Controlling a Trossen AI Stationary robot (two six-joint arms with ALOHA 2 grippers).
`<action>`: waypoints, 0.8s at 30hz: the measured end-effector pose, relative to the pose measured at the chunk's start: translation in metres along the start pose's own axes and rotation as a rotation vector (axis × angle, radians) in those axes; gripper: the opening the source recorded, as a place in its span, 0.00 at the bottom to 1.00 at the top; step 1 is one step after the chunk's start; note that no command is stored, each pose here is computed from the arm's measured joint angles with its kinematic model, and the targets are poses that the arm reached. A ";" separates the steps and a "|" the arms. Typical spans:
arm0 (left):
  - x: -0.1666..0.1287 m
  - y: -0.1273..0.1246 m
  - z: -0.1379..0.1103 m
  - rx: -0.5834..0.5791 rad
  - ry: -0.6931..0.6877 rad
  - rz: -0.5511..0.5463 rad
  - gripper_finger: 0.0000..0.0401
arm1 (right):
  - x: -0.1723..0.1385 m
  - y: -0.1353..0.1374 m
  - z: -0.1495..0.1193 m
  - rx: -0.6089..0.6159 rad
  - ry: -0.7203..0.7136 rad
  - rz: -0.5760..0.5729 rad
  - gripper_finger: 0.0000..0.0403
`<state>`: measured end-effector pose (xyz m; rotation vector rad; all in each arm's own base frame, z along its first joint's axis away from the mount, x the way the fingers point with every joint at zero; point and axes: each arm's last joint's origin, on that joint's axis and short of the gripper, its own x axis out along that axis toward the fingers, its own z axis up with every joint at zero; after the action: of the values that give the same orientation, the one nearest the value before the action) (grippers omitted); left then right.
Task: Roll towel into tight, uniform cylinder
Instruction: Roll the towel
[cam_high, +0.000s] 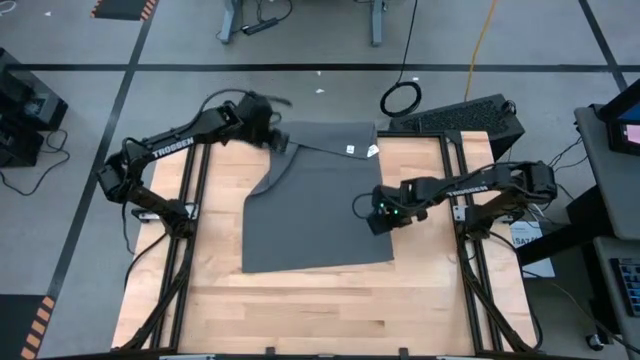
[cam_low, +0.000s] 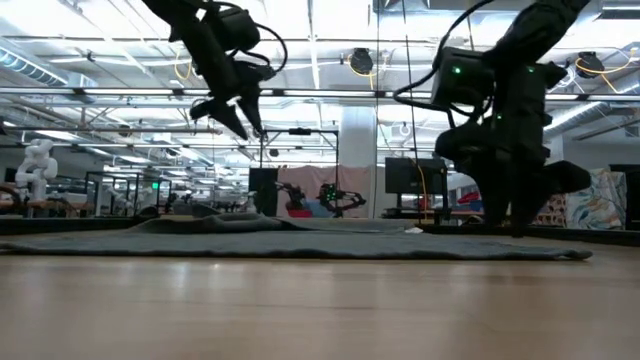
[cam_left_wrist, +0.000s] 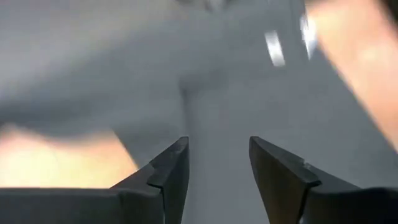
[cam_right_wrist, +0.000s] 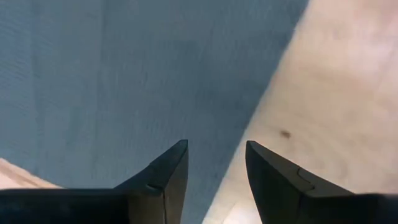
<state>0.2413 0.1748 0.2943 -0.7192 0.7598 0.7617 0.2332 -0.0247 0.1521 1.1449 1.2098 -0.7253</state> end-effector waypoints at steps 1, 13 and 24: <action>0.000 -0.005 -0.009 0.002 0.080 -0.010 0.43 | 0.001 0.000 -0.002 0.009 0.004 -0.003 0.37; -0.015 -0.061 -0.126 0.096 0.520 0.033 0.43 | 0.006 0.011 -0.036 0.078 0.038 -0.026 0.37; -0.027 -0.085 -0.204 -0.201 0.587 0.083 0.43 | 0.008 0.016 -0.058 0.073 0.094 -0.028 0.37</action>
<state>0.2292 -0.0387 0.2325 -1.1211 1.2599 0.7120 0.2307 0.0364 0.1518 1.2361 1.2895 -0.7487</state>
